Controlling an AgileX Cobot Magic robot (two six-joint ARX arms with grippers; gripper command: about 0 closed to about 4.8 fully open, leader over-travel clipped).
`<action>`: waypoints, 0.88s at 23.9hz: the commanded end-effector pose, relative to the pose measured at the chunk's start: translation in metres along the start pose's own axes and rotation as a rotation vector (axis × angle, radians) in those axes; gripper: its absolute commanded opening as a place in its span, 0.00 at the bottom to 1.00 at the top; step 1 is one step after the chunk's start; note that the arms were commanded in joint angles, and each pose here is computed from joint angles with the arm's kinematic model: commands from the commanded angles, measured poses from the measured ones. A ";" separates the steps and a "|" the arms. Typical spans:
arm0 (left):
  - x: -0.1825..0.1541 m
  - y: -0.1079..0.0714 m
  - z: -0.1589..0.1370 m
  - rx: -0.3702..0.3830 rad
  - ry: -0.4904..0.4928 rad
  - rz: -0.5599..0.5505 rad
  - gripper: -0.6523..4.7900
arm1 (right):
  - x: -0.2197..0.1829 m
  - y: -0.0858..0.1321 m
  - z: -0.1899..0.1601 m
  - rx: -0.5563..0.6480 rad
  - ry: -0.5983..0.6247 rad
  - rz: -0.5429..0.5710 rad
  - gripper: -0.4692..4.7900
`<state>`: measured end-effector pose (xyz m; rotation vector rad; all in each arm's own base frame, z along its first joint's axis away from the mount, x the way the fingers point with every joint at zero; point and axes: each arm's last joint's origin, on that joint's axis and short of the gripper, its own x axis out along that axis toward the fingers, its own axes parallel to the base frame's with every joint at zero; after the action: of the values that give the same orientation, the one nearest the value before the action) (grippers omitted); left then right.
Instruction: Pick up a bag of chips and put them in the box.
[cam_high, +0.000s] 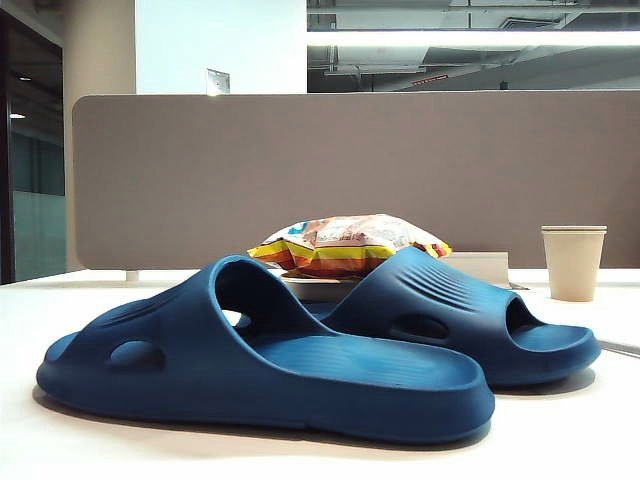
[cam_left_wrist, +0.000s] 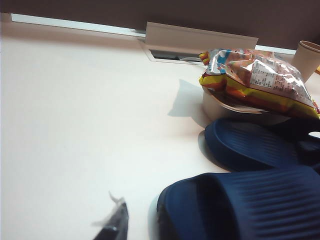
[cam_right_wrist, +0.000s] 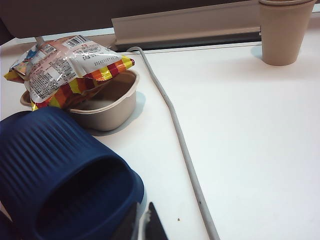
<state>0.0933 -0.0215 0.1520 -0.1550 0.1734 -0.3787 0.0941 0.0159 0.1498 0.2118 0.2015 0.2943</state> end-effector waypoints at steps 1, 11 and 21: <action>0.000 0.000 -0.001 -0.005 0.009 0.001 0.26 | 0.000 0.000 0.001 0.002 -0.004 0.002 0.13; 0.000 0.000 -0.001 -0.005 0.009 0.001 0.26 | 0.000 0.000 0.001 0.002 -0.004 0.003 0.13; 0.000 0.002 -0.001 -0.007 0.006 0.016 0.26 | 0.000 0.000 0.001 0.002 -0.004 0.003 0.13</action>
<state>0.0936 -0.0202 0.1520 -0.1562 0.1722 -0.3646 0.0941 0.0159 0.1498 0.2118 0.2015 0.2940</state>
